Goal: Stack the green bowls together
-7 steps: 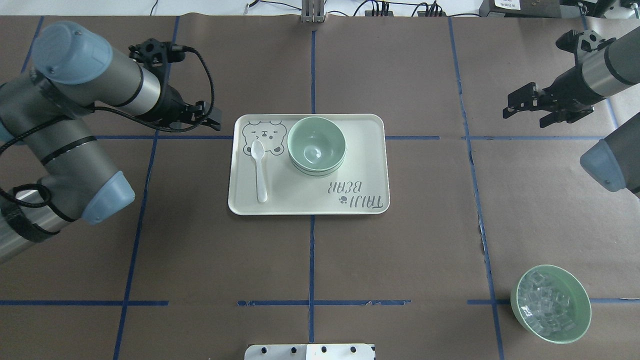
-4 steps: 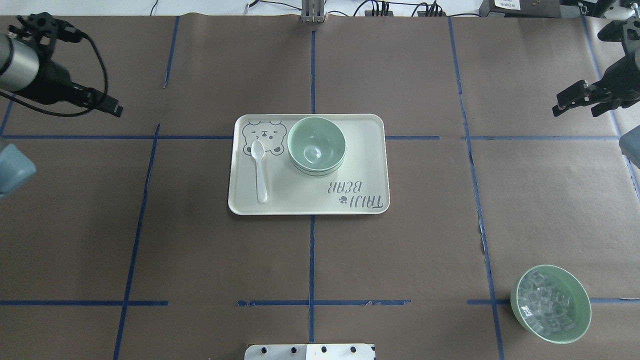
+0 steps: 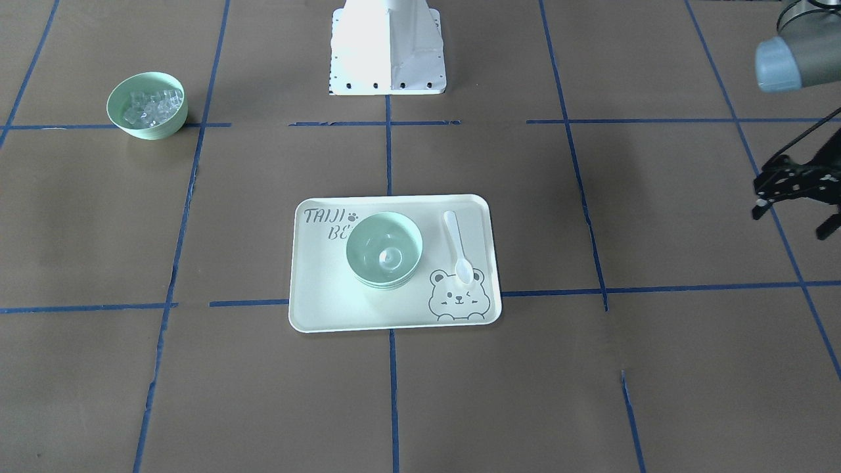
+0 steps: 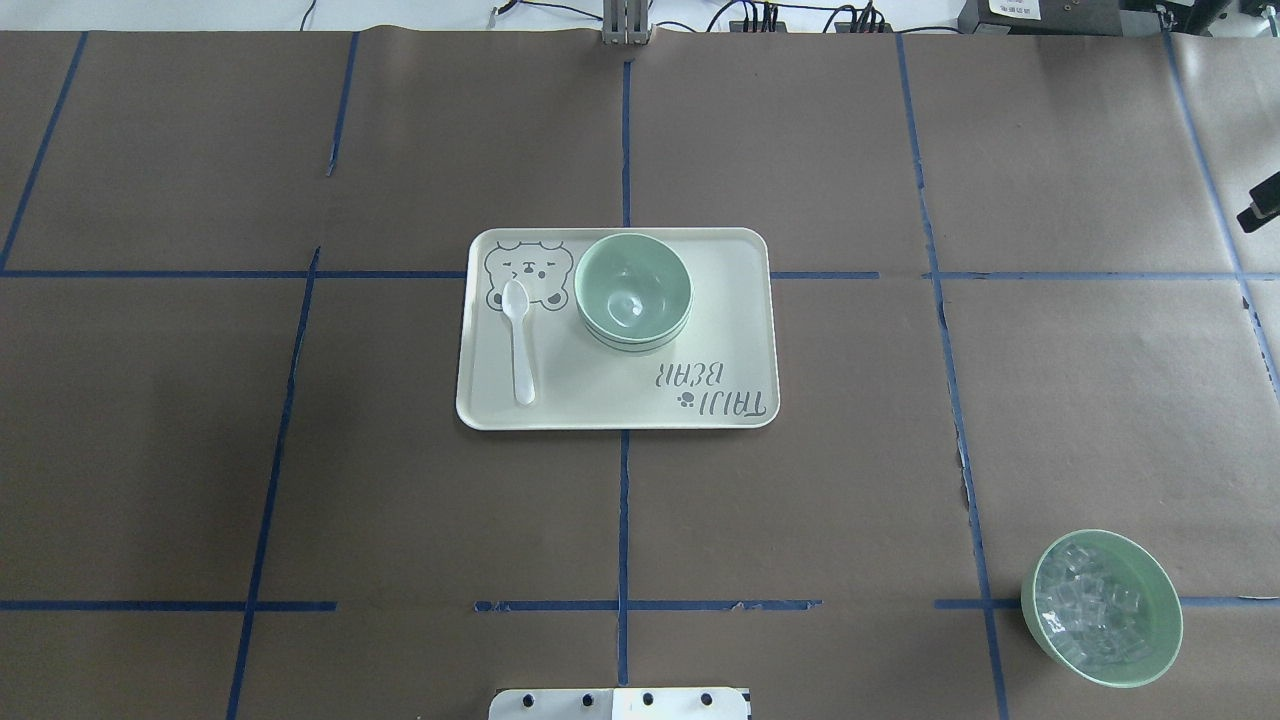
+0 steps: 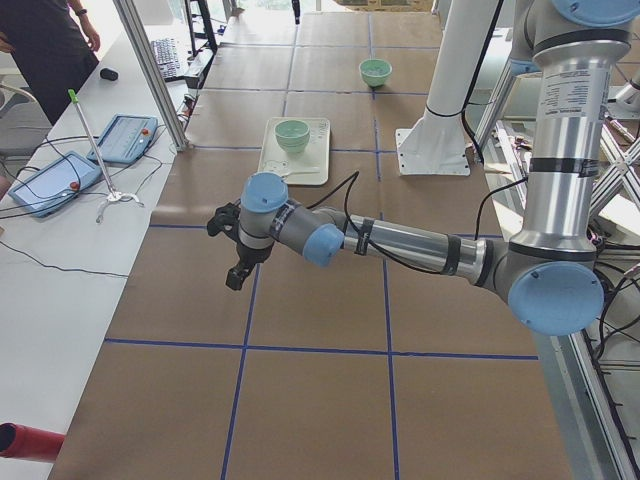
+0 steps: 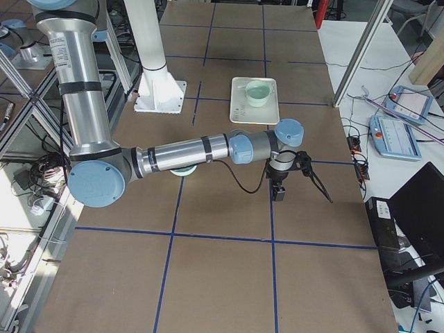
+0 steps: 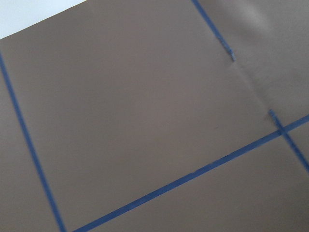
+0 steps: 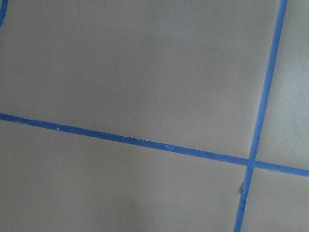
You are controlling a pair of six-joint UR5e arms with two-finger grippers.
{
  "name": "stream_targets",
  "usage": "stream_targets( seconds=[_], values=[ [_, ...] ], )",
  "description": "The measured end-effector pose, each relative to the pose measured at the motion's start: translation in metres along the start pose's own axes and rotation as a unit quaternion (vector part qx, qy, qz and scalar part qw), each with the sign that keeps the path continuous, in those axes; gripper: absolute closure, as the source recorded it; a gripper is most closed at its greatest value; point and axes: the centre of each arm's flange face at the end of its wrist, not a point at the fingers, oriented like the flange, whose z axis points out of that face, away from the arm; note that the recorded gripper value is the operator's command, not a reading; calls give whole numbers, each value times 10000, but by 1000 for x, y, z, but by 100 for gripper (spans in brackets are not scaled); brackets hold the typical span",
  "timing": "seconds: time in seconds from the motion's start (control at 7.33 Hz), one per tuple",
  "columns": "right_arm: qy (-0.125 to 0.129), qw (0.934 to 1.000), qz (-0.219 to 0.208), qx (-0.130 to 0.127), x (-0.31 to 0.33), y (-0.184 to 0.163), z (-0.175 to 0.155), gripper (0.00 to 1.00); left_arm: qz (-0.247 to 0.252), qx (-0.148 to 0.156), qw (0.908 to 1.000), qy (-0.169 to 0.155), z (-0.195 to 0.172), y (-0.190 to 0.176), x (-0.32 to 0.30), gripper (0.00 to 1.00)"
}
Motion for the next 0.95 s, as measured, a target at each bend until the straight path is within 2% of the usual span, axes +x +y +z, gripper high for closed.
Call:
stream_targets(
  seconds=[0.27, 0.68, 0.95],
  values=[
    [-98, 9999, -56, -103, 27, 14, 8, 0, -500, -271, 9979, 314, 0, 46, -44, 0],
    [-179, 9997, -41, -159, 32, 21, 11, 0, -1143, -626, 9907, 398, -12, 70, -55, 0],
    [-238, 9996, -21, -157, 31, 23, 11, 0, -1294, -767, 9878, 400, -14, 72, -52, 0]
  ],
)
